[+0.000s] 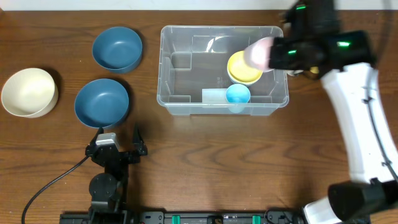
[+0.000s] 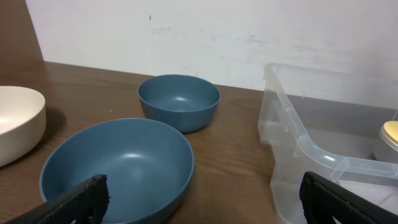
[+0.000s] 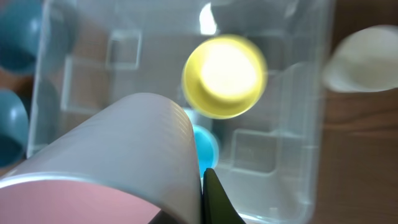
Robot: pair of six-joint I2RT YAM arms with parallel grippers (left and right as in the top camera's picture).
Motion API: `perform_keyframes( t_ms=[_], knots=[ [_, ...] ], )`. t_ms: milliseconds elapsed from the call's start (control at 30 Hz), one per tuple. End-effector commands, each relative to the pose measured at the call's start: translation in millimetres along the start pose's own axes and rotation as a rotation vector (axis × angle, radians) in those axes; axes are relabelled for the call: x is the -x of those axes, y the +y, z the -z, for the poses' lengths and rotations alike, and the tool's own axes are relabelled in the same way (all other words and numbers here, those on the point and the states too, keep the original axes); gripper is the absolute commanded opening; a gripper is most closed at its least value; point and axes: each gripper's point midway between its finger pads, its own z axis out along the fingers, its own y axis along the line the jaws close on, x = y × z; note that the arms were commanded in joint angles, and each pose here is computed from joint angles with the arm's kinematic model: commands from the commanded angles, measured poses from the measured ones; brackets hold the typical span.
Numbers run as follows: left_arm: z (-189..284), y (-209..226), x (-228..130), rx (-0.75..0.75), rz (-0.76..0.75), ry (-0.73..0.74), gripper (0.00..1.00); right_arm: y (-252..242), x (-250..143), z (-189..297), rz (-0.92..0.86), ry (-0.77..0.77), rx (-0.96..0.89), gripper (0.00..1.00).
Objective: Pack container
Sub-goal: 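Grasp the pink cup and carry it into the bin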
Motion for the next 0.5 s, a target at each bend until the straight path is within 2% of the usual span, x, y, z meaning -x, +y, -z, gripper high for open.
perform_keyframes(
  t_ms=[0,200,467],
  knots=[
    [-1.3,4.9,-17.5,0.023,-0.01,0.048,0.98,11.5,-17.1,-29.1,0.02,0.071,-0.078,0.01],
    [-1.3,4.9,-17.5,0.023,-0.01,0.048,0.98,14.2,-51.1,-63.3,0.052,0.208,-0.195,0.01],
    [-1.3,4.9,-17.5,0.023,-0.01,0.048,0.98,-2.9,-61.4,-65.2,0.056,0.244,-0.293,0.01]
  ],
)
